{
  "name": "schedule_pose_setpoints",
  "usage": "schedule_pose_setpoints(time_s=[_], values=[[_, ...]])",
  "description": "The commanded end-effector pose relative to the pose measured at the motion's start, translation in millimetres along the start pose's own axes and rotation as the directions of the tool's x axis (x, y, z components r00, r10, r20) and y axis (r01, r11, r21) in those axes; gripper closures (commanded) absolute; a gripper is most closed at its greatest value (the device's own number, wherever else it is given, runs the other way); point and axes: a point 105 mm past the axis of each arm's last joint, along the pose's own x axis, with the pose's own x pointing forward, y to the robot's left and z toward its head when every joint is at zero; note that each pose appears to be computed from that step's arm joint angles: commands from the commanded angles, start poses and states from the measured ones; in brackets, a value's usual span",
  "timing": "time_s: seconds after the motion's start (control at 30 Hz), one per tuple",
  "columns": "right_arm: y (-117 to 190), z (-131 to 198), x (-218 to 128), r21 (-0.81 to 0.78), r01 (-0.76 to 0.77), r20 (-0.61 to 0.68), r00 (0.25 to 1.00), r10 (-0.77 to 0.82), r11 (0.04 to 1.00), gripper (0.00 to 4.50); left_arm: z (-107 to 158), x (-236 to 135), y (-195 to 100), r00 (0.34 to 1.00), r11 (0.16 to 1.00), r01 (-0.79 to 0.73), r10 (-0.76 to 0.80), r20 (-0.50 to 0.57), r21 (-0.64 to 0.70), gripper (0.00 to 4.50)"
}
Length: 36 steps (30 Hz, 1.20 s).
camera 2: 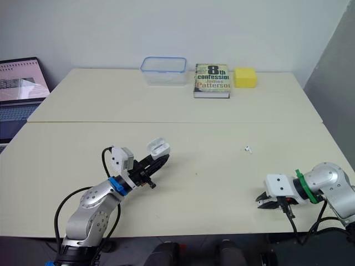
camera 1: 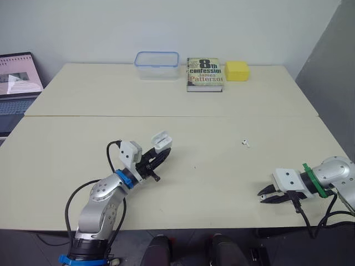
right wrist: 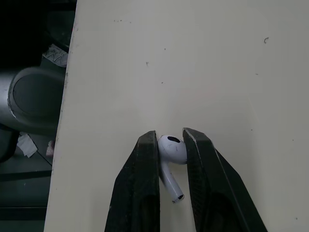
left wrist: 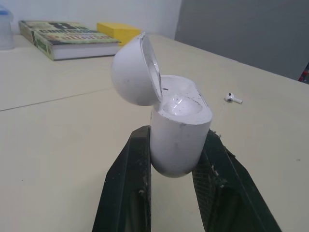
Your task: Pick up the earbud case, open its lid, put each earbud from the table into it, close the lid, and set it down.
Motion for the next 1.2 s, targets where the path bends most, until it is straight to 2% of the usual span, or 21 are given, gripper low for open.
schedule_pose_setpoints(time_s=[0.03,0.23,0.53,0.77,0.83,0.87,0.93,1.07,1.2], values=[[-2,-5,-4,-0.048,-0.021,-0.040,0.999,0.019,0.999,4.11,12,1,-5,0.999,0.999,0.029,-0.030,0.039,0.025,3.72],[-2,-16,-4,-0.019,-0.020,-0.076,0.997,0.018,1.000,4.11,12,0,-4,0.999,0.999,0.033,-0.034,0.035,0.030,3.72],[-13,0,-9,-0.089,0.041,-0.034,0.998,-0.044,0.995,0.97,9,-1,-6,0.999,0.999,0.041,-0.041,0.024,0.026,3.72],[-15,44,-42,-0.098,0.165,0.028,0.986,-0.163,0.981,0.95,5,-5,-8,0.999,0.999,0.042,-0.042,0.010,0.019,3.72],[-12,44,-47,-0.064,0.189,-0.057,0.980,-0.192,0.980,0.95,4,-6,-9,0.999,0.999,0.043,-0.043,0.006,0.016,3.72],[-12,38,-50,-0.060,0.221,-0.158,0.961,-0.228,0.973,0.95,3,-7,-10,0.999,0.999,0.044,-0.044,0.002,0.013,3.72],[-8,33,-52,-0.052,0.238,-0.275,0.930,-0.243,0.970,0.95,2,-7,-12,0.999,0.999,0.046,-0.046,-0.004,0.009,3.72],[6,33,-40,-0.012,0.185,-0.338,0.924,-0.178,0.983,0.95,1,-8,-16,0.999,0.999,0.050,-0.050,-0.011,0.004,3.72],[3,27,-25,-0.013,0.177,-0.363,0.916,-0.169,0.984,0.95,-1,-9,-17,0.999,0.999,0.049,-0.049,-0.017,0.002,3.72]])
